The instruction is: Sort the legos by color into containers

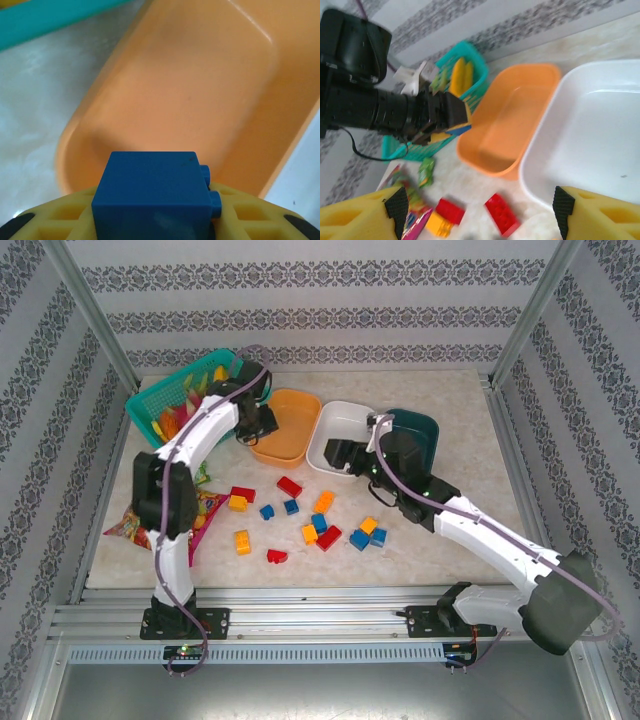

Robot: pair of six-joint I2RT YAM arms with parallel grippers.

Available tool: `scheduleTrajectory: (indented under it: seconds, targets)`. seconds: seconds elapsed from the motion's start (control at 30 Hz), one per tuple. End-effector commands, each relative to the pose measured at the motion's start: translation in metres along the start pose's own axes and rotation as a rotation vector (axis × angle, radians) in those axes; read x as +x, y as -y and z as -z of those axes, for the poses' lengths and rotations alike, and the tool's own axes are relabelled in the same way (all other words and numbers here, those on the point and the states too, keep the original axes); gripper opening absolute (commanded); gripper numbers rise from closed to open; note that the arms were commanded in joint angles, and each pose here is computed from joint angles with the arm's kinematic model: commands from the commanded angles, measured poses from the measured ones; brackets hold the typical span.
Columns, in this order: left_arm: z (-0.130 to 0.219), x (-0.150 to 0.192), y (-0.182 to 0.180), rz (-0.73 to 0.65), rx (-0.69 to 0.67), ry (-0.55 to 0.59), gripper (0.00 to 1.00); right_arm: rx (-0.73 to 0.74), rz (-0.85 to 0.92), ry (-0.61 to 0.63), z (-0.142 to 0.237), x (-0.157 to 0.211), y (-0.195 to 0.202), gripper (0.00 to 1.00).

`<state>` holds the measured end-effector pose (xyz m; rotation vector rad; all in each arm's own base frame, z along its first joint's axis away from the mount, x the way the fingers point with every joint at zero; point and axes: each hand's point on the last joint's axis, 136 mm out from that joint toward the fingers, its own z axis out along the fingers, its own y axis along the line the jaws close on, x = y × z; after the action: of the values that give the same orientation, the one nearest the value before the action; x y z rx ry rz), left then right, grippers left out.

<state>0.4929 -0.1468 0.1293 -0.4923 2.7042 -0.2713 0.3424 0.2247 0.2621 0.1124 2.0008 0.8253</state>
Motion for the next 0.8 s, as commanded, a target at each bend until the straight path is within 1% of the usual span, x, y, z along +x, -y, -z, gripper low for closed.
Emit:
scheduleTrajectory:
  seconds: [0.0,0.1,0.2,0.37,0.5,0.6,0.7,0.77]
  targets:
    - [-0.015,-0.012,0.015,-0.064,0.009,0.002,0.42,0.133,-0.064,0.042,0.003,-0.019,0.028,0.81]
    - [-0.044,-0.017,0.02,-0.068,0.005,-0.02,0.43,0.187,-0.097,0.024,0.009,-0.021,0.042,0.86]
    - [-0.067,-0.016,0.025,-0.063,0.014,-0.048,0.43,0.245,-0.096,-0.004,0.019,-0.016,0.053,0.97]
    - [-0.088,-0.01,0.028,-0.051,0.03,-0.083,0.45,0.349,-0.106,-0.041,0.04,-0.002,0.073,0.98]
    - [-0.096,-0.003,0.027,-0.043,0.033,-0.115,0.5,0.404,-0.138,-0.063,0.055,0.011,0.087,0.98]
    - [-0.096,0.001,0.028,-0.046,0.039,-0.132,0.56,0.427,-0.169,-0.062,0.064,0.02,0.096,0.98]
    - [-0.085,0.0,0.033,-0.056,0.051,-0.124,0.65,0.473,-0.184,-0.068,0.074,0.027,0.106,0.97]
    - [-0.073,-0.004,0.039,-0.069,0.063,-0.104,0.69,0.505,-0.191,-0.07,0.08,0.03,0.111,0.97]
